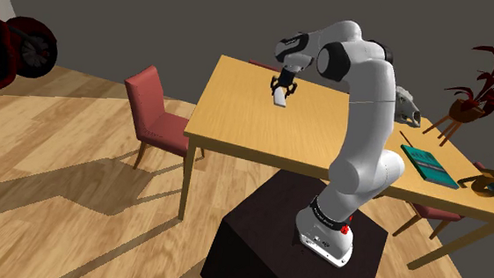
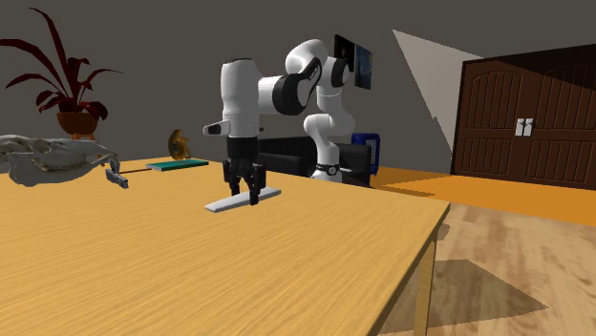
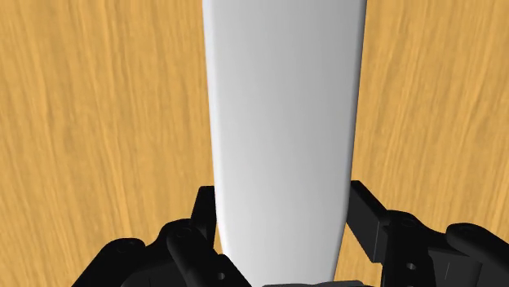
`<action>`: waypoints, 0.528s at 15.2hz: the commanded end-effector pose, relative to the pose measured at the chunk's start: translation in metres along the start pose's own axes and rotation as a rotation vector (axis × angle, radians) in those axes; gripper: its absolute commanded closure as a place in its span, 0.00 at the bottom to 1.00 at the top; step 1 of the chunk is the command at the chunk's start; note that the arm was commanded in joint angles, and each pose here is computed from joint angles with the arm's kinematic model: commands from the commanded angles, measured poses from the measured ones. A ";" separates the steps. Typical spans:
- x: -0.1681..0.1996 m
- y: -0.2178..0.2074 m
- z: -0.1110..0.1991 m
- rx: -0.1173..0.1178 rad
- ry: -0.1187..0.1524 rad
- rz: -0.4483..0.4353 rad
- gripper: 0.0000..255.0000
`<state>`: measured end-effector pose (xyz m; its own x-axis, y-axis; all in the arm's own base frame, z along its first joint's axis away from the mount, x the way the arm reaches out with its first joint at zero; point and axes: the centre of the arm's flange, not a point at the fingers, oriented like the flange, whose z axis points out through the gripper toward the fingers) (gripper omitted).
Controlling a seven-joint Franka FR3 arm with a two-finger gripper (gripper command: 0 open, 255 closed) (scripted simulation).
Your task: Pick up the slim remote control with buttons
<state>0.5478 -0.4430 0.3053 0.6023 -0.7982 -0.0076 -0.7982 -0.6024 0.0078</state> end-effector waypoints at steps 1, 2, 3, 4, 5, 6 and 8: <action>0.000 0.000 -0.011 0.000 0.000 0.000 1.00; 0.000 0.001 -0.016 0.000 0.000 0.000 1.00; -0.001 0.001 -0.021 0.000 0.000 0.000 1.00; -0.001 0.001 -0.026 0.000 0.000 0.000 1.00; -0.001 0.001 -0.032 0.000 0.000 0.000 1.00; -0.001 0.001 -0.037 0.000 0.000 0.000 1.00; -0.001 0.001 -0.047 0.000 0.000 0.000 1.00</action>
<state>0.5484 -0.4432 0.3464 0.6024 -0.7982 -0.0078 -0.7981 -0.6024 0.0078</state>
